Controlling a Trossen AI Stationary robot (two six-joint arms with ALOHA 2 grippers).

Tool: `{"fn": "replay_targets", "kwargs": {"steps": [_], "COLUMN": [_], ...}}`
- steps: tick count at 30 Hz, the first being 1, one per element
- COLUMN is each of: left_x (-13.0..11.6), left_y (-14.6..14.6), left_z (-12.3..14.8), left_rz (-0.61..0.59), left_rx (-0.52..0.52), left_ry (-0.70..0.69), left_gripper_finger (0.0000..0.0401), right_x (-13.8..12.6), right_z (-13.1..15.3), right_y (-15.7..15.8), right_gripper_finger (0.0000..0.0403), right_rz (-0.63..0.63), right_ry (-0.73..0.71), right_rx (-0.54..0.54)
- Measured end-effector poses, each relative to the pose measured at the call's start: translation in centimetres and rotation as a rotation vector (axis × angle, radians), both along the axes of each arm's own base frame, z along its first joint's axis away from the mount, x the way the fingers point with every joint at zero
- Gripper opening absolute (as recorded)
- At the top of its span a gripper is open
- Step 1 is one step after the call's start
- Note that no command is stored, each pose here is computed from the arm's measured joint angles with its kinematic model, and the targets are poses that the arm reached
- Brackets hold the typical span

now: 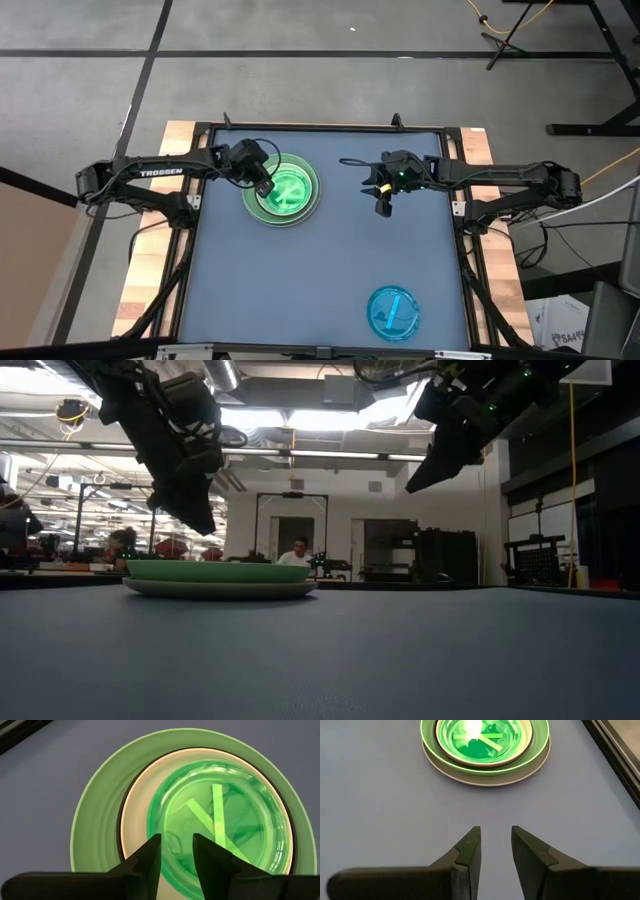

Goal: Stack plastic plates
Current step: Stack the blue plate on top of the light green plate

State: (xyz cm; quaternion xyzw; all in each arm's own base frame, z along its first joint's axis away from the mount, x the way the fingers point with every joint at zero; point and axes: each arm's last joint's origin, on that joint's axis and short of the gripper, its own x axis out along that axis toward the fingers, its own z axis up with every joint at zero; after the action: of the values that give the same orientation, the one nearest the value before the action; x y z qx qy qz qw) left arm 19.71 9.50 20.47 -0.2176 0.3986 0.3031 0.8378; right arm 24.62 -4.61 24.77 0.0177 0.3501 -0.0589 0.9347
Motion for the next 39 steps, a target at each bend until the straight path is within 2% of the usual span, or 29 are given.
{"fn": "replay_targets", "kwargs": {"steps": [18, 27, 31, 39], "left_x": [0.0, 0.0, 0.0, 0.0], "left_y": [0.0, 0.0, 0.0, 0.0], "left_z": [0.0, 0.0, 0.0, 0.0], "left_rz": [0.007, 0.007, 0.007, 0.007], "left_rx": [-0.003, -0.003, -0.003, -0.003], "left_ry": [-0.005, -0.005, -0.006, -0.006], "left_gripper_finger": [0.0105, 0.0105, 0.0105, 0.0105], "right_x": [0.0, -0.3, -0.6, -0.9], "right_z": [0.0, -0.4, -0.8, -1.1], "right_y": [0.0, 0.7, 1.9, 6.9], "right_gripper_finger": [0.0099, 0.0099, 0.0099, 0.0099], "right_rz": [0.007, 0.077, 0.086, 0.232], "right_ry": [-0.001, 0.038, 0.107, 0.178], "right_rx": [0.007, 0.179, 0.198, 0.246]}}
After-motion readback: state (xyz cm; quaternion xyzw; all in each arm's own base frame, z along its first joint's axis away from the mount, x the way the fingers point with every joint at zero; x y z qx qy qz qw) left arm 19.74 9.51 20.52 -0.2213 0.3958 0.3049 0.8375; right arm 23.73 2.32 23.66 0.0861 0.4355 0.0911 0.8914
